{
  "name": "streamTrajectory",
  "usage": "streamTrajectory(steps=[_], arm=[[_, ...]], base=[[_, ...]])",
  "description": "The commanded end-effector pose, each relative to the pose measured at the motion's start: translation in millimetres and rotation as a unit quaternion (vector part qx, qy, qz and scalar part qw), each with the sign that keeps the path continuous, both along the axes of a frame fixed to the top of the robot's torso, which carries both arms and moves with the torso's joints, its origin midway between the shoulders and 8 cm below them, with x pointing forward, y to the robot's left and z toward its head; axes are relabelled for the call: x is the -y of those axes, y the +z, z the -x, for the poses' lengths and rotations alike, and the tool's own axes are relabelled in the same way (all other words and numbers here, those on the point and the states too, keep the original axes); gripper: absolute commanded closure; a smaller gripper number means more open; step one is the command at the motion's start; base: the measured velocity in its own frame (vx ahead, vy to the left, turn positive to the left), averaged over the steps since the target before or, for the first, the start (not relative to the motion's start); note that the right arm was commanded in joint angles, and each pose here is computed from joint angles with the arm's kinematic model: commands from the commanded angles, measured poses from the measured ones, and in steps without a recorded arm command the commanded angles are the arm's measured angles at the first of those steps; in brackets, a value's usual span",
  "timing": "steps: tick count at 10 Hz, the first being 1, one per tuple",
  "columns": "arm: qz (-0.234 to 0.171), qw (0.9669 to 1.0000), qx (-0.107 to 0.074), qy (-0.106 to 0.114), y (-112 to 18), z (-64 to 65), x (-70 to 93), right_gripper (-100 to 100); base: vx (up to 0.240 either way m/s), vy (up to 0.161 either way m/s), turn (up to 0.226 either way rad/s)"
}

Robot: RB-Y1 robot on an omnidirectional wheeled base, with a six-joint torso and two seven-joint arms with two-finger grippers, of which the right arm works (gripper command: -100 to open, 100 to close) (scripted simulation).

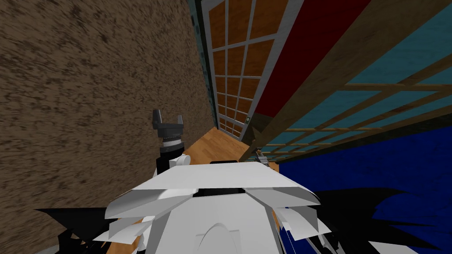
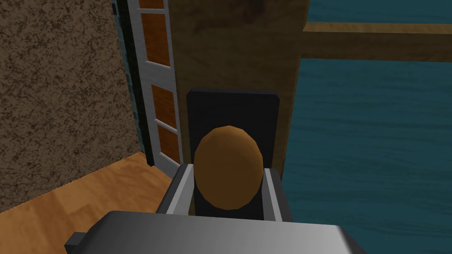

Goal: Pull the door open

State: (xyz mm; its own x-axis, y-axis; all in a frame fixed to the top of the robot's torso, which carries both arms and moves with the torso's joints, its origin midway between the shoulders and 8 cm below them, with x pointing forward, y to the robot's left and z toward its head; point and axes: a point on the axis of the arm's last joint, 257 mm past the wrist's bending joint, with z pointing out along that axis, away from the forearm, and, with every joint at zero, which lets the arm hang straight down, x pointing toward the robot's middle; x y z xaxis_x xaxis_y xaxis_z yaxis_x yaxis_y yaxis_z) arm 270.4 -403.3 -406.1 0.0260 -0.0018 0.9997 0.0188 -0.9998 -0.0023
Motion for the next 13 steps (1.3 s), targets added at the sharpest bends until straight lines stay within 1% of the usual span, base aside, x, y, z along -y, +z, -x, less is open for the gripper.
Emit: streamTrajectory(steps=[1,2,3,4,9,13], arm=[[0.001,0.9999,0.012,0.003,7.0,-0.8,3.4,100],[0.001,0.9999,0.013,0.007,7.9,2.0,3.5,100],[0.0,1.0,0.002,0.005,0.9,4.3,1.1,100],[0.0,1.0,0.001,0.01,0.3,6.7,1.1,100],[0.0,0.9997,0.007,0.022,4.3,8.3,2.4,100],[0.0,0.9994,0.013,0.032,7.9,9.8,3.4,100]], base=[[-0.125,-0.012,0.038],[-0.123,-0.017,0.078],[-0.054,-0.011,0.019],[-0.145,-0.01,0.125],[-0.209,-0.071,0.154],[-0.229,-0.05,0.14]])
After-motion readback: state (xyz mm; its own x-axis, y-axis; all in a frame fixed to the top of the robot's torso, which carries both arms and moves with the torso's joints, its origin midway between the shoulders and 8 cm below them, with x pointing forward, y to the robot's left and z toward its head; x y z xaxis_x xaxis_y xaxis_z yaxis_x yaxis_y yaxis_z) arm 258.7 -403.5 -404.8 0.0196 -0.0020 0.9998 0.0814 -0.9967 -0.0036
